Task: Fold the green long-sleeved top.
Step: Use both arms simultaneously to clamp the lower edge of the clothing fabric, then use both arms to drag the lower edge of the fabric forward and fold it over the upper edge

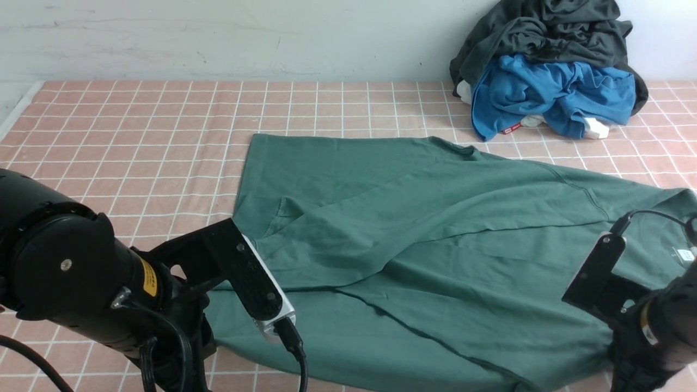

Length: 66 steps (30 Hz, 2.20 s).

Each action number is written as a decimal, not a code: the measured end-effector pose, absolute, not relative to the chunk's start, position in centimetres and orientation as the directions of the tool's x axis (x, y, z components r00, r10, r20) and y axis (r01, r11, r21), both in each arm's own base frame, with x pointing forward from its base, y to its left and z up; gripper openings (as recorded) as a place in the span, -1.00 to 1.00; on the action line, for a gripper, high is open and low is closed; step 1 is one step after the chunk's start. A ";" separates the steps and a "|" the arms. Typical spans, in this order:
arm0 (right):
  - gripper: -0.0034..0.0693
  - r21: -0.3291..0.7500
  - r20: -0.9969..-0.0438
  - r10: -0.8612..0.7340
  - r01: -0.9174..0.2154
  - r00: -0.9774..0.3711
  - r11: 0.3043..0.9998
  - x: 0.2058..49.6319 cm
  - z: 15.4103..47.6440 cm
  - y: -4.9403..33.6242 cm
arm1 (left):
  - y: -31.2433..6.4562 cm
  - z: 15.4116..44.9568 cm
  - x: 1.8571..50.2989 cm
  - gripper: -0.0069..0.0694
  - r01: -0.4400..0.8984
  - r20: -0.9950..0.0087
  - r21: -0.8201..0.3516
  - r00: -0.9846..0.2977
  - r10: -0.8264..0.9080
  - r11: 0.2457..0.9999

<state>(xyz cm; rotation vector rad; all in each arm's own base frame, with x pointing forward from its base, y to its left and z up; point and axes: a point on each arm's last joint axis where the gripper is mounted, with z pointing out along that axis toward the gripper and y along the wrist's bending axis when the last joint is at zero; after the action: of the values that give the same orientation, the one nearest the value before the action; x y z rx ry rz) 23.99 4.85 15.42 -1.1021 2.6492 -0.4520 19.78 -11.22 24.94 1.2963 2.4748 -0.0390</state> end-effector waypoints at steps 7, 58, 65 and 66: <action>-0.92 -0.407 -0.131 -0.683 -0.589 -0.719 0.698 24.2 18.4 4.6 | -11.2 24.9 19.7 -0.80 0.790 -0.313 0.123 -0.544 0.778 0.601; -0.35 -0.531 -0.487 -0.537 -0.254 -0.689 0.808 44.8 23.0 4.5 | -9.9 23.4 51.3 0.16 0.201 -0.616 0.129 -0.751 0.238 0.971; -0.91 -0.105 -0.532 -0.473 -0.500 -0.702 0.860 43.9 20.1 9.7 | -13.4 23.5 50.1 -0.19 0.318 -0.593 0.032 -0.757 0.274 0.947; -0.92 -0.083 -0.534 -0.491 -0.536 -0.688 0.840 44.1 19.3 10.2 | -14.1 23.3 50.0 -0.28 0.340 -0.587 0.021 -0.757 0.287 0.940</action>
<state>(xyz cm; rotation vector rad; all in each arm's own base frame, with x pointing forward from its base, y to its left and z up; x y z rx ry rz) 44.07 10.16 19.29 -0.7503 2.4627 0.1070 49.98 -14.11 23.28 0.4433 2.4785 -0.1146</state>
